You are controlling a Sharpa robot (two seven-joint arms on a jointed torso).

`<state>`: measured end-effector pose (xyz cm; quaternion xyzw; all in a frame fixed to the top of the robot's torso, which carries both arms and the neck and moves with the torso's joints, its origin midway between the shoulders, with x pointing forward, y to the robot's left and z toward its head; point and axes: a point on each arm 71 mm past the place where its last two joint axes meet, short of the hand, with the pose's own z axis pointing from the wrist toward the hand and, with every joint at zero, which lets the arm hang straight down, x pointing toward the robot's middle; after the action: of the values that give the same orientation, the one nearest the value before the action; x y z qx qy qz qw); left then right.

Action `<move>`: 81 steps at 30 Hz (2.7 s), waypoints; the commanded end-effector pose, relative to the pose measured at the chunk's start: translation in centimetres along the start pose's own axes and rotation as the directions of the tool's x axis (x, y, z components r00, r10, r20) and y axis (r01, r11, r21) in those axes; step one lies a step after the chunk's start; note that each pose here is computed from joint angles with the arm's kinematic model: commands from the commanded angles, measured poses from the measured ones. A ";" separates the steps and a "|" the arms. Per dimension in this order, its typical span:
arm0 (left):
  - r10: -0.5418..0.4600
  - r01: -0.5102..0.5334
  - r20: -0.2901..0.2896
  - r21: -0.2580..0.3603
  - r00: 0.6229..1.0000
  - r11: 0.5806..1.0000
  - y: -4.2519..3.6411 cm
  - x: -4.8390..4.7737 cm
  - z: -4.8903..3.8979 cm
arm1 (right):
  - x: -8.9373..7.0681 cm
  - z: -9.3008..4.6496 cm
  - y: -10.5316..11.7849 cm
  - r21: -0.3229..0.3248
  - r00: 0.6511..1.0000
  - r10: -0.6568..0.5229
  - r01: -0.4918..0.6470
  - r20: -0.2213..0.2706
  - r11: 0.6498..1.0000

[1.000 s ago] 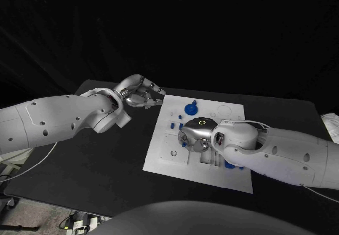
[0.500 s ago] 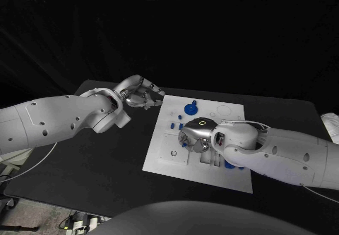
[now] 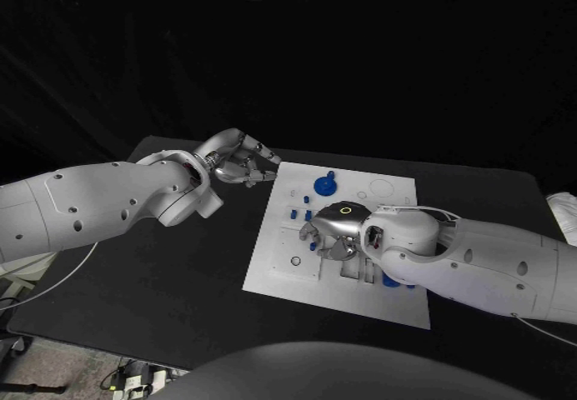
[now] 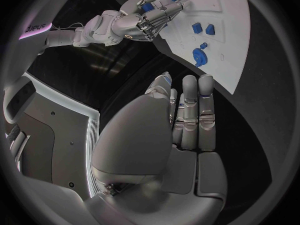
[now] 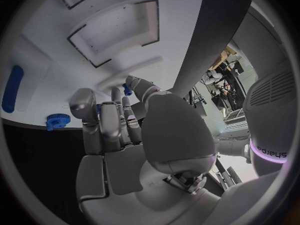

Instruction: Assemble the parts on the task board

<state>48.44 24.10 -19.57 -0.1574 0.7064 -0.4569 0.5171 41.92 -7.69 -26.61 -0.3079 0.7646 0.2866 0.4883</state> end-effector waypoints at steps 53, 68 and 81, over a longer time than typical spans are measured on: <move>-0.016 0.016 -0.022 0.013 1.000 1.000 -0.13 0.60 -0.36 | 0.9 -9.6 -12.1 0.234 0.947 0.217 -0.272 0.237 0.934; -0.017 0.017 -0.025 0.006 1.000 1.000 0.03 0.52 -0.43 | 1.5 -8.3 -11.5 0.207 0.947 0.246 -0.288 0.208 0.935; -0.019 0.018 -0.034 -0.004 0.999 1.000 0.11 0.57 -0.40 | 2.0 -7.1 -11.1 0.192 0.946 0.262 -0.297 0.190 0.935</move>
<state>47.95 24.16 -19.94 -0.1588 0.7111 -0.4587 0.5086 45.64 -20.63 -27.27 -0.1115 0.7811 0.2867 0.5434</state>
